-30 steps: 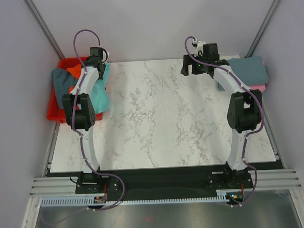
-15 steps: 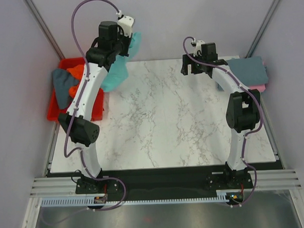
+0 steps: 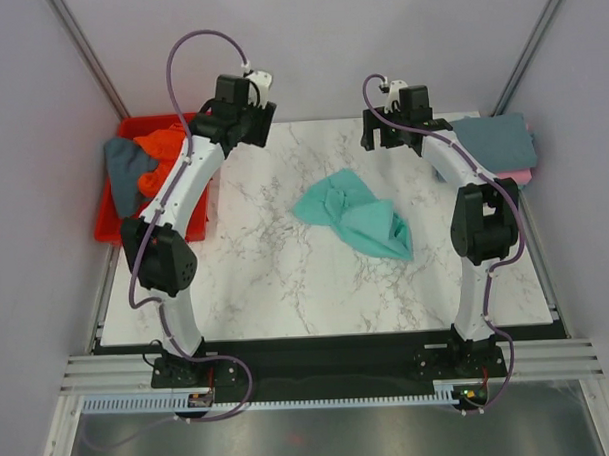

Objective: Fold and stack the t-shirts
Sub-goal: Move the tshirt to the center of the board

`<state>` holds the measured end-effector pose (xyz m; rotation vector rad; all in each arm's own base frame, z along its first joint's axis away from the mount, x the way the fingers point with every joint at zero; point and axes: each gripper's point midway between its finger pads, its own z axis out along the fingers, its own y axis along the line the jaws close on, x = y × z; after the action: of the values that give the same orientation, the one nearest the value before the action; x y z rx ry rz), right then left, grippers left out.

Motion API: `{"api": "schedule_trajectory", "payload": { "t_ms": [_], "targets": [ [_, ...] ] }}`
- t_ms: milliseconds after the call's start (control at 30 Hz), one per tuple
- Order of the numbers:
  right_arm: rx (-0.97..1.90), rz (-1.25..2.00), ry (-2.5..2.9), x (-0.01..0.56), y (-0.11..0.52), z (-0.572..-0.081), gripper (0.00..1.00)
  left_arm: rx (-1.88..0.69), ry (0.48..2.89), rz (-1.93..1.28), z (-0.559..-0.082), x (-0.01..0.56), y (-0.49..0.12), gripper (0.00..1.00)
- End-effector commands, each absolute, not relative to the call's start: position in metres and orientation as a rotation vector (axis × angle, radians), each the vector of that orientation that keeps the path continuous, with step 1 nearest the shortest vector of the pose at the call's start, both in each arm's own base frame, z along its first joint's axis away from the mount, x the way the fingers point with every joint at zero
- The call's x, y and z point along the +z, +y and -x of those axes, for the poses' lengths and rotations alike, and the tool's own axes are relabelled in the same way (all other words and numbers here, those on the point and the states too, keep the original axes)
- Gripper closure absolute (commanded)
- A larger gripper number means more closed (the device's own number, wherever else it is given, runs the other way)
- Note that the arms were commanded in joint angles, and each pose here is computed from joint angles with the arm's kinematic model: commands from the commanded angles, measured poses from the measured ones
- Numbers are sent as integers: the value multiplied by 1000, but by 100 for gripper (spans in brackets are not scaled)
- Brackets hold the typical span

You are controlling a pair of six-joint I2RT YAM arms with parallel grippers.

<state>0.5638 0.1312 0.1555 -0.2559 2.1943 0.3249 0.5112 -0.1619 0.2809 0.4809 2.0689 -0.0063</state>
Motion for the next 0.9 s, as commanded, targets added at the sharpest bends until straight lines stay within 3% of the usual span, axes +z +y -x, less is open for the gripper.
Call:
{"api": "schedule_trajectory", "payload": {
  "t_ms": [0, 67, 333, 600, 733, 867],
  "targets": [
    [293, 266, 2150, 171, 129, -568, 2, 109, 2333, -368, -509, 187, -104, 35],
    [295, 268, 2147, 174, 130, -566, 2, 83, 2439, -350, -503, 148, -82, 42],
    [298, 282, 2124, 187, 131, -563, 2, 189, 2603, -313, -517, 67, -18, 42],
    [348, 336, 2124, 187, 138, -558, 2, 444, 2584, -135, -531, 63, 75, 41],
    [505, 420, 2188, 168, 157, -530, 2, 164, 2523, -257, -539, 101, 31, 41],
    [616, 475, 2313, 136, 162, -487, 2, -168, 2352, -406, -535, 171, -69, 40]
  ]
}}
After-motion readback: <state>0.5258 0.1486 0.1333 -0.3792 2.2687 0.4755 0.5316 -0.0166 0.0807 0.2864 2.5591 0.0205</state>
